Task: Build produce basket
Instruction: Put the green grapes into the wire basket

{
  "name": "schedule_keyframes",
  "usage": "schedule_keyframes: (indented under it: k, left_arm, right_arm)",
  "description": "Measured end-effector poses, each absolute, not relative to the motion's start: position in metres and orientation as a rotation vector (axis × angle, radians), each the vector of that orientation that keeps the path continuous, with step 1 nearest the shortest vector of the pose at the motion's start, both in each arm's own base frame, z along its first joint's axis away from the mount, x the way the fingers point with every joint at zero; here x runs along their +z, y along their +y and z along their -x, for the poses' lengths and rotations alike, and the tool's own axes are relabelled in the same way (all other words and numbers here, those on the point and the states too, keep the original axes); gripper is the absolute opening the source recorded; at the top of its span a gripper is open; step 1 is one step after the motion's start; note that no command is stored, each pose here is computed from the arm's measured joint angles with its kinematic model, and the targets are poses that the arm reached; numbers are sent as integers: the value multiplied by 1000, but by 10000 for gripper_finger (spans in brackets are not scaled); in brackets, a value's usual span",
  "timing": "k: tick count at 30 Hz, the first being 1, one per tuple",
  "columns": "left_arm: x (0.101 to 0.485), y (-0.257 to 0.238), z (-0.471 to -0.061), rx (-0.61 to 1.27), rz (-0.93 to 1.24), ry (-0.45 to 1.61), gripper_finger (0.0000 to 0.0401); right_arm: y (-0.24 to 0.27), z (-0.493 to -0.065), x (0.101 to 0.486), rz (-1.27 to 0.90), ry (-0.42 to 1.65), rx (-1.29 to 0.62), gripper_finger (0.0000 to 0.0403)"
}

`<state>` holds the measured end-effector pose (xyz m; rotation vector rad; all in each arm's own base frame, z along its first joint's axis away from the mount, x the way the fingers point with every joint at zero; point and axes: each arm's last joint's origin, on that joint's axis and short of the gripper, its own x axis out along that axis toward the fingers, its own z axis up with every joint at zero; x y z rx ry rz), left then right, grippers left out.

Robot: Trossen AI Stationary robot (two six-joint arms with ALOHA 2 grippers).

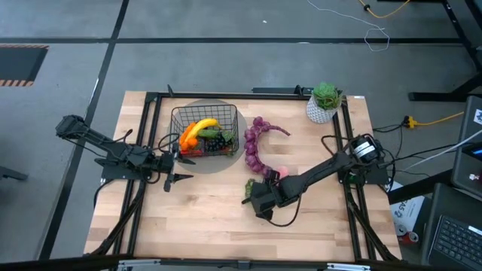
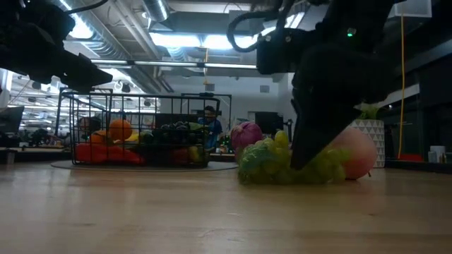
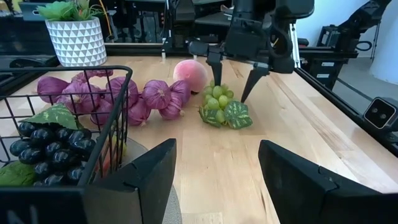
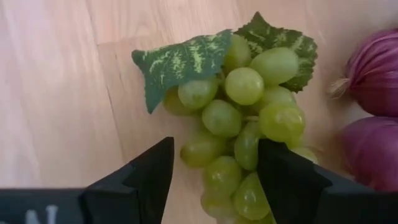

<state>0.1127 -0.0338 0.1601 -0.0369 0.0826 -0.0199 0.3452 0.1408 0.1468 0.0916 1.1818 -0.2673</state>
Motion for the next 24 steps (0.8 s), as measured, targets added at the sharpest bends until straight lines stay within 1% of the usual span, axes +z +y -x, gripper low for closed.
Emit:
schedule_keyframes:
  k: [6,9,11,14,16,20,21,24]
  left_arm:
    - [160,-34,-113,-20,37,83,225]
    - [160,-34,-113,-20,37,83,225]
    - [160,-34,-113,-20,37,82,225]
    - [160,-34,-113,-20,37,83,225]
    - [160,-34,-113,-20,37,82,225]
    - [160,-34,-113,-20,37,83,225]
    - [160,-34,-113,-20,37,83,225]
    - [160,-34,-113,-20,37,82,225]
  right_arm:
    - [141,-347,144,-135,1165,-303,221]
    - [141,-347,143,-181,1156,-339,204]
    - [141,-347,143,-213,1147,-370,182]
    - [140,-347,143,-262,1127,-430,136]
    - [139,-346,143,-291,1114,-471,100]
    - [139,-346,143,-306,1099,-496,24]
    - [140,-347,145,-302,1100,-495,15]
    - [143,-353,155,-287,1107,-480,15]
